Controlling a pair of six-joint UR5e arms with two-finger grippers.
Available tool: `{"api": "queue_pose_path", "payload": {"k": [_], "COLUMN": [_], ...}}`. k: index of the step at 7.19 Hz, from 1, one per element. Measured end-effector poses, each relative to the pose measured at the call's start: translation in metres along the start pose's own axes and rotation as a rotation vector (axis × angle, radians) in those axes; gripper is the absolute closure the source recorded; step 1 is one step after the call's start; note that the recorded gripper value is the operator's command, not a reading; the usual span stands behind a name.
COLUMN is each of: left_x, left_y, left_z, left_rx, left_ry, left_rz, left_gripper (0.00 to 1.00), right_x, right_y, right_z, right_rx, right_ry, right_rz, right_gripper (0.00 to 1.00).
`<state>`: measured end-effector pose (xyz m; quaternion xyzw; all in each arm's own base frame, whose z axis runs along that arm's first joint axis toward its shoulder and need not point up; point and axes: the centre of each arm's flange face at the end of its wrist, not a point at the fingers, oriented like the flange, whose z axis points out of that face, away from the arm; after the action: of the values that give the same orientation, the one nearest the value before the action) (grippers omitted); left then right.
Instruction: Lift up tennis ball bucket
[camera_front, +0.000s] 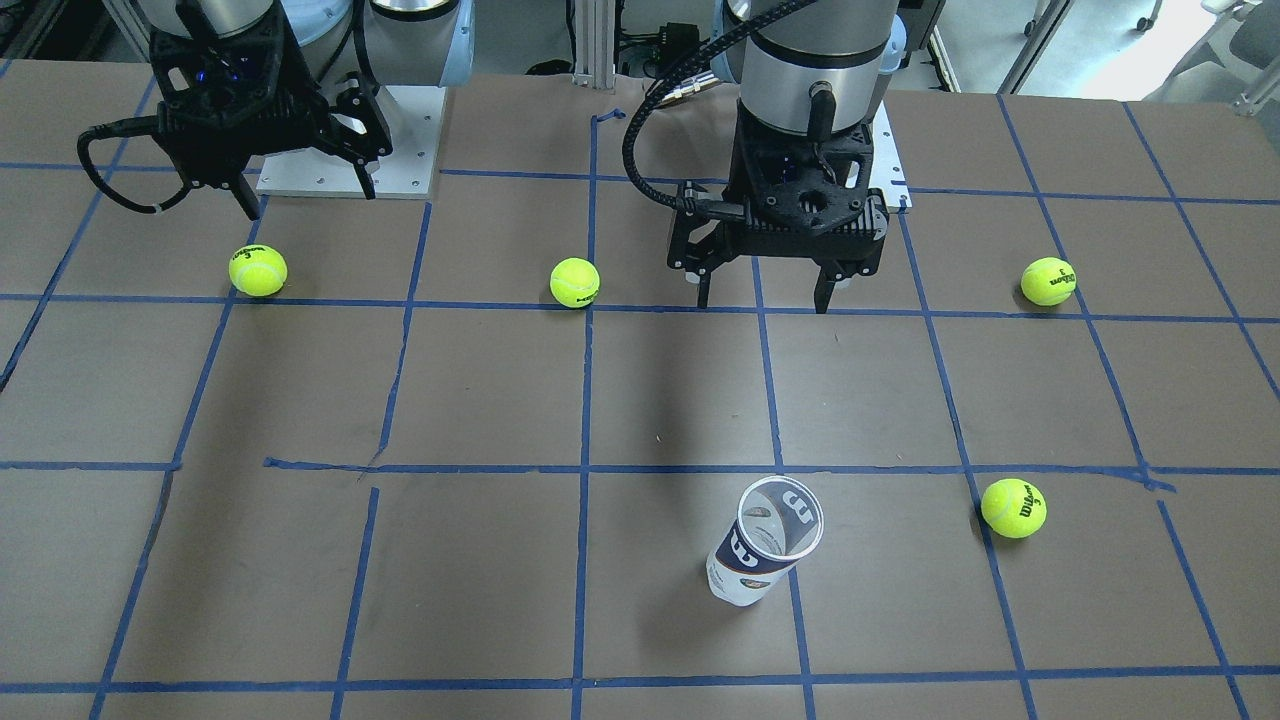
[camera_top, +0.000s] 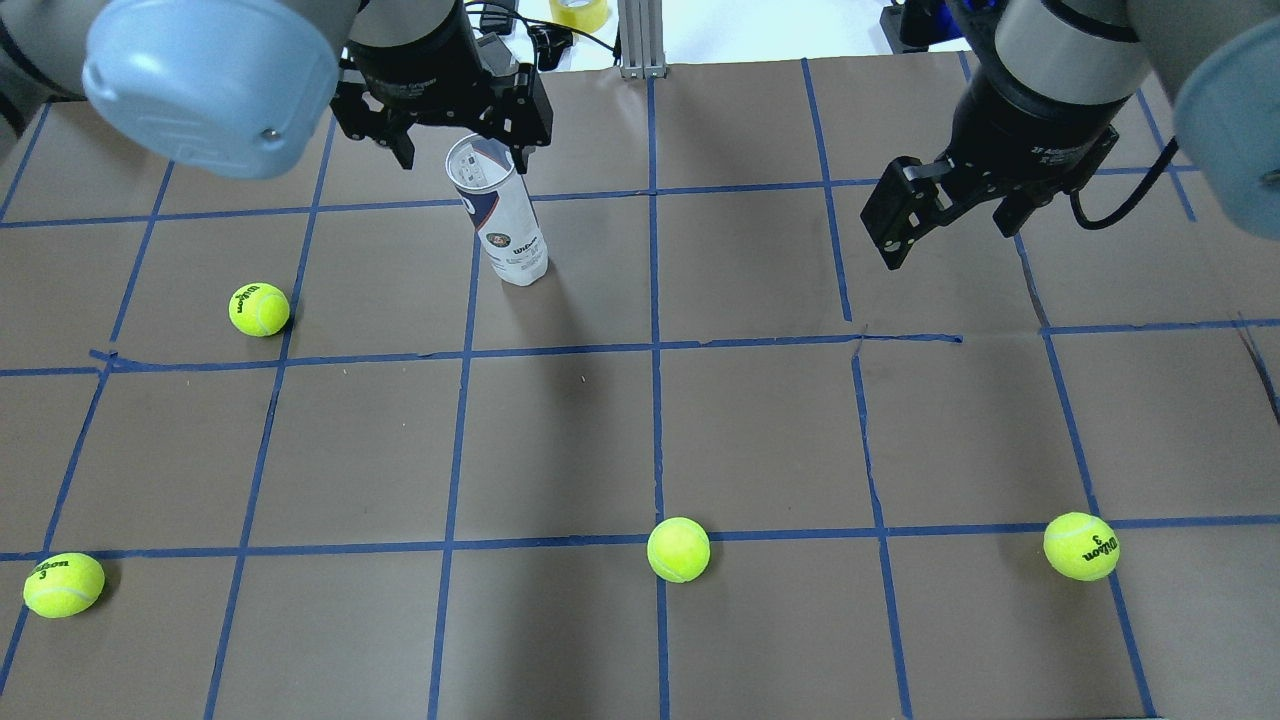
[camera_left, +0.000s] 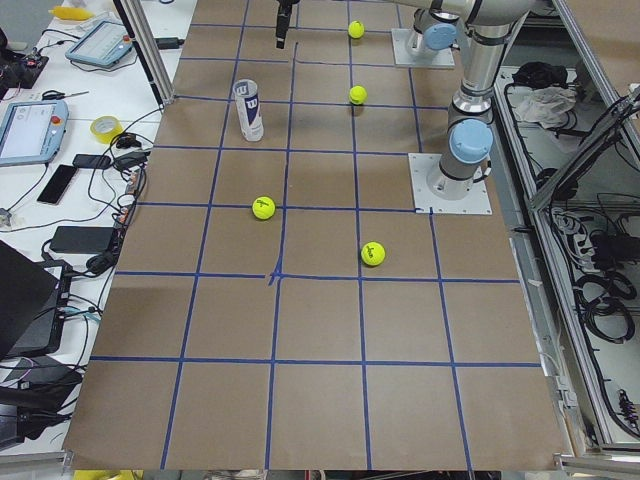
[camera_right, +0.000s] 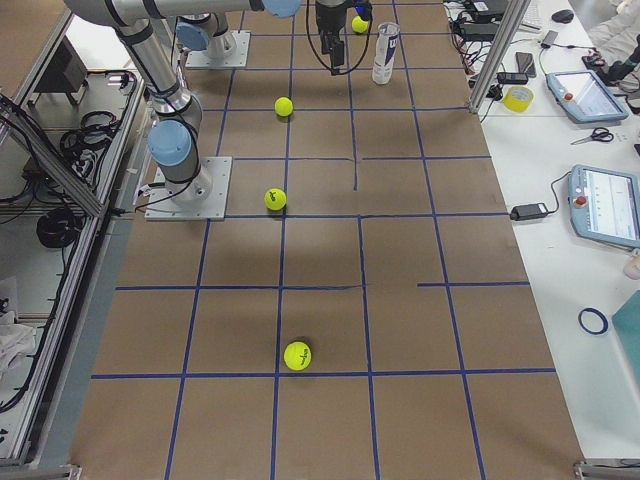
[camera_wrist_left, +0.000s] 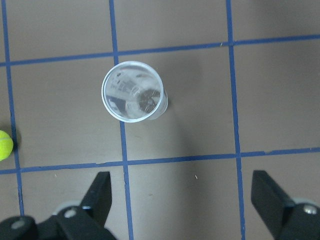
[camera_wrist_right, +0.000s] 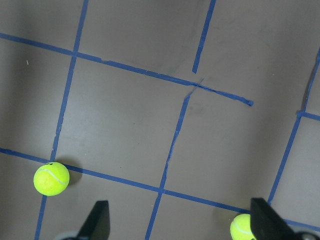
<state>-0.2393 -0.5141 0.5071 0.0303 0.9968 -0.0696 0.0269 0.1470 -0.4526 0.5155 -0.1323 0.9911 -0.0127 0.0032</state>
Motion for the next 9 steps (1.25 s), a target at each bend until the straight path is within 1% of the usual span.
{"api": "queue_pose_path", "payload": {"k": [1,2,3,4,5,7,9], "left_x": [-0.010,-0.033,-0.059,-0.078,-0.086,-0.090,-0.090], "left_y": [0.015,0.020,0.020,0.019,0.020,0.023,0.025], "left_z": [0.001,-0.004,-0.012,-0.017,-0.017,-0.016,-0.017], "left_rx": [-0.016,-0.014,-0.005,0.000,-0.001,-0.004,-0.003], "left_ry": [-0.007,-0.011,0.009,0.054,0.069,0.053,0.051], "left_rz": [0.003,0.001,-0.021,-0.051,-0.062,-0.058,-0.056], "left_gripper": [0.00,0.00,0.00,0.00,0.00,0.00,0.00], "right_x": [0.000,0.000,0.000,0.000,0.000,0.000,0.002], "right_y": [0.000,0.000,0.000,-0.001,-0.001,-0.001,-0.001], "right_z": [0.000,0.000,-0.001,-0.001,0.000,0.000,0.000], "right_rx": [0.000,0.002,0.003,0.004,0.004,0.004,0.007], "right_ry": [0.001,0.001,0.001,0.001,0.001,0.000,0.001], "right_rz": [-0.001,-0.002,-0.002,-0.003,-0.002,-0.002,0.010], "right_gripper": [0.00,0.00,0.00,0.00,0.00,0.00,0.00]}}
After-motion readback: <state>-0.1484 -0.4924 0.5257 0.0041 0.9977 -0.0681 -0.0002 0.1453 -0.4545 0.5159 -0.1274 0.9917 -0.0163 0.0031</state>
